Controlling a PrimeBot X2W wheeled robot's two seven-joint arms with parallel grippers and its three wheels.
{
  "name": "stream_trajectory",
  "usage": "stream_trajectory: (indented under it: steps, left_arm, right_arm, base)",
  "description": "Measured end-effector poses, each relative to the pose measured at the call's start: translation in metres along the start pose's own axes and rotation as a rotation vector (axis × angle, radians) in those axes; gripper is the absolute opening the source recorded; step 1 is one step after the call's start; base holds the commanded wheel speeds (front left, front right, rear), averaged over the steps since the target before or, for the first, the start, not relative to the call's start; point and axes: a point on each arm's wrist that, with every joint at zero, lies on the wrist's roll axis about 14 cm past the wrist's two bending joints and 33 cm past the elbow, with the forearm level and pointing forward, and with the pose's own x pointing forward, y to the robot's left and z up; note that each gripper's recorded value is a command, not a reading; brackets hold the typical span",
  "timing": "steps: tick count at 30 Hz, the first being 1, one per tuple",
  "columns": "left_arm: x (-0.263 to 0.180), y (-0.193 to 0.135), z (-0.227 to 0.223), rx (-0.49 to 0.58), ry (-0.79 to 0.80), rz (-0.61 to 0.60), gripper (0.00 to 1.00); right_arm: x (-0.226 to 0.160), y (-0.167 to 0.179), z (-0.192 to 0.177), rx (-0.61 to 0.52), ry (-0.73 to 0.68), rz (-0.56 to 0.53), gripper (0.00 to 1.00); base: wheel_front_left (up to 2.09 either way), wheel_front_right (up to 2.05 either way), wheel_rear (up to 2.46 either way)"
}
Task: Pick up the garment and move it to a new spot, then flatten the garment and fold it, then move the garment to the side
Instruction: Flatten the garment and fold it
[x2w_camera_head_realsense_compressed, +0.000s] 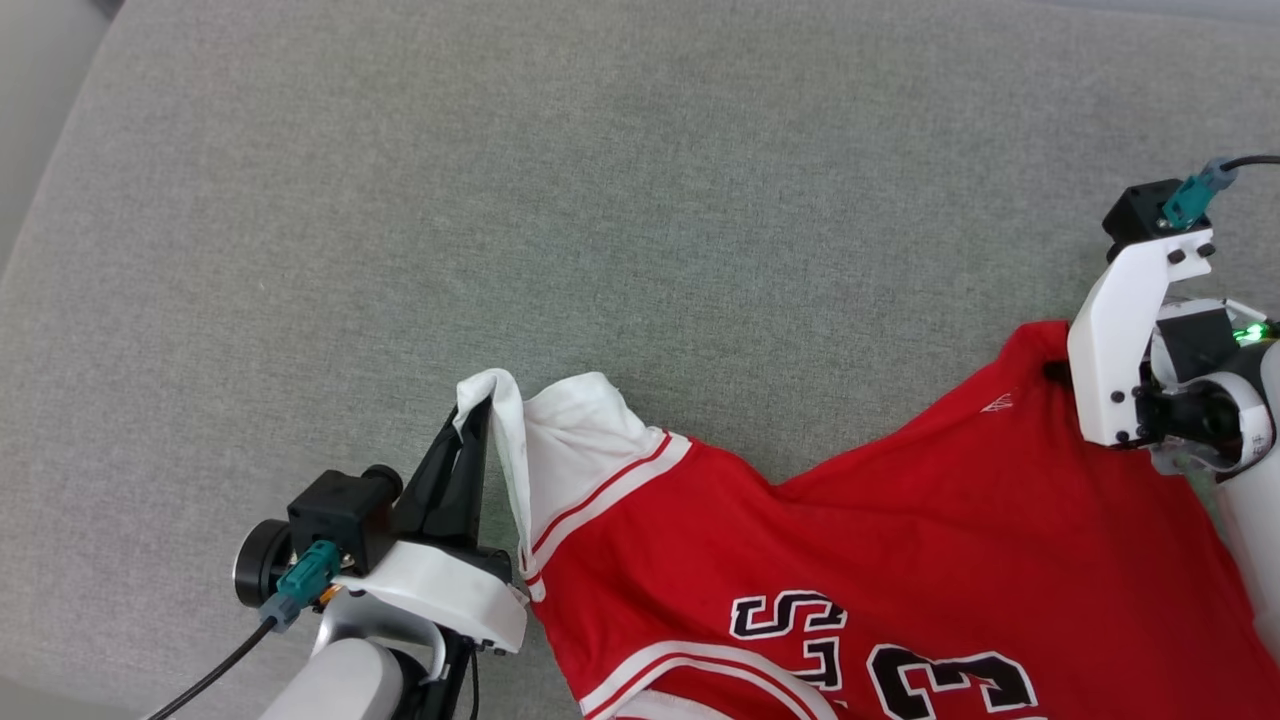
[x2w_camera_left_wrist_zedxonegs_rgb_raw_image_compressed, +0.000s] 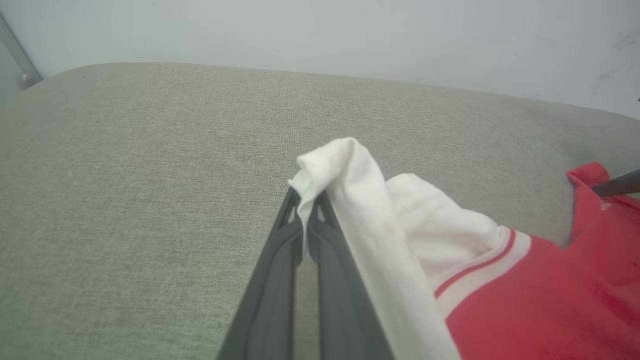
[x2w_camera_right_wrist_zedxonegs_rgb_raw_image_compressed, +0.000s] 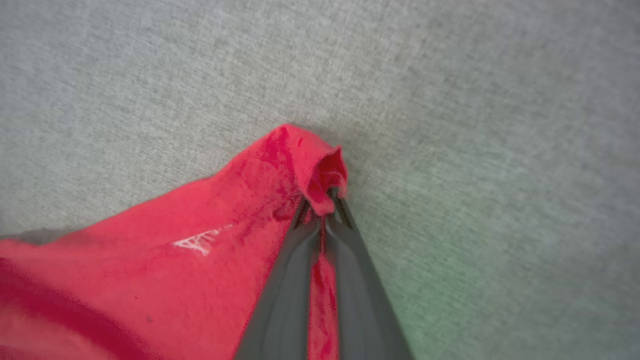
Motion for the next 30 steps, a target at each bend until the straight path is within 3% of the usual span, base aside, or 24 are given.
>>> stream_trajectory:
  steps: [7, 19, 30]
  left_arm:
    - [-0.006, 0.007, 0.023, 0.03, -0.052, 0.002, 0.0]
    - [-0.002, 0.016, 0.116, 0.051, -0.21, -0.032, 0.0]
    - [0.031, -0.029, 0.213, 0.057, -0.351, -0.146, 0.0]
  right_arm:
    - [-0.027, 0.003, 0.01, -0.008, -0.15, -0.022, 0.0]
    - [-0.123, -0.01, 0.02, 0.056, -0.514, -0.136, 0.0]
    - [-0.223, -0.051, 0.046, 0.082, -0.828, -0.313, 0.0]
  base:
    - [0.0, 0.0, 0.0]
    - [0.0, 0.0, 0.0]
    - [0.0, 0.0, 0.0]
